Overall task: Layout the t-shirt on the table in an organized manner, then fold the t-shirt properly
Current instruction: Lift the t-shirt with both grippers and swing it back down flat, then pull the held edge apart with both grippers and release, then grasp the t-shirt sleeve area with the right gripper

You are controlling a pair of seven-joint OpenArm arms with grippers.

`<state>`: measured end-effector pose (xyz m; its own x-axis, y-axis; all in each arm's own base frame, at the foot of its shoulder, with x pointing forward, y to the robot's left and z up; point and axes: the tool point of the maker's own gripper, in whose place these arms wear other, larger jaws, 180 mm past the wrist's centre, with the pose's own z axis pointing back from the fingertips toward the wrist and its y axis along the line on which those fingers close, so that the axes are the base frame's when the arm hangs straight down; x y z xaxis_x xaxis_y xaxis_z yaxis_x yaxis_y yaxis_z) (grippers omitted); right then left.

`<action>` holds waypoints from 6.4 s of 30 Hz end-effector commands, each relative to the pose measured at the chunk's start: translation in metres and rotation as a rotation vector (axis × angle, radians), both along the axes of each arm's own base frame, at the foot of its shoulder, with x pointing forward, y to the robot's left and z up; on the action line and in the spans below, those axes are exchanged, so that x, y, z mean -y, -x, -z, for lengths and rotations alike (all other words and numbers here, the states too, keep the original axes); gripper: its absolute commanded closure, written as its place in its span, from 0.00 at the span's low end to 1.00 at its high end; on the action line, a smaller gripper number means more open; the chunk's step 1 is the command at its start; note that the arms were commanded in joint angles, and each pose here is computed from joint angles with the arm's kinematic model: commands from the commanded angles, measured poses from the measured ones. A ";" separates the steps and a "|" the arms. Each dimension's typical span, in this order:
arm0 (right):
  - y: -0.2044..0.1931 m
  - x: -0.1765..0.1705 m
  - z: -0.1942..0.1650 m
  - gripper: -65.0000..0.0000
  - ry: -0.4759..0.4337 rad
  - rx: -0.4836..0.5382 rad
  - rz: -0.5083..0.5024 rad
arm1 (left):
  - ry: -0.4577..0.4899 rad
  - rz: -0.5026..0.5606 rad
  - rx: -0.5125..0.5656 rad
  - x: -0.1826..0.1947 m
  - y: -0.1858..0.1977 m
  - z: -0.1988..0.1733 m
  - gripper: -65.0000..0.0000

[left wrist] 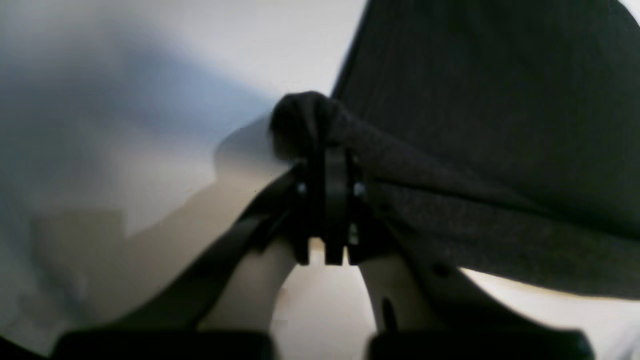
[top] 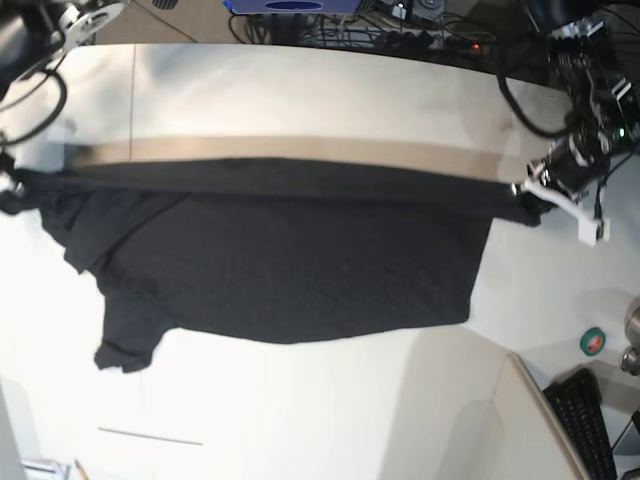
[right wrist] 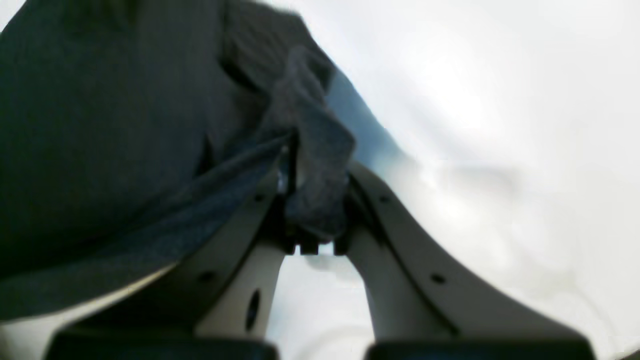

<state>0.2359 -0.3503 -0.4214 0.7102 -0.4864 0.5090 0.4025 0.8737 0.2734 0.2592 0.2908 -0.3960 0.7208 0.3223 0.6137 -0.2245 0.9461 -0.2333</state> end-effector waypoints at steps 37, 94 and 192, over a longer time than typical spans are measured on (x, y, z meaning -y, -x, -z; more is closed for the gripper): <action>-0.293 0.062 -0.371 1.00 0.261 0.734 0.012 | 0.156 0.085 0.645 0.048 -0.314 -0.353 1.00; 0.128 -0.037 0.038 0.49 0.193 -0.126 0.021 | -0.126 -0.150 -0.142 -0.053 0.084 0.011 0.81; -0.110 -0.063 0.026 0.57 -0.032 0.056 -0.057 | -0.167 -0.091 -0.011 -0.076 0.063 -0.029 1.00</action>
<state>0.3292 -0.2753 -0.4660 0.7476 -0.4653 0.4739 0.3476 0.8822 0.3178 0.1918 0.3596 -0.3773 0.7161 0.3017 0.6295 -0.3187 0.9436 -0.0897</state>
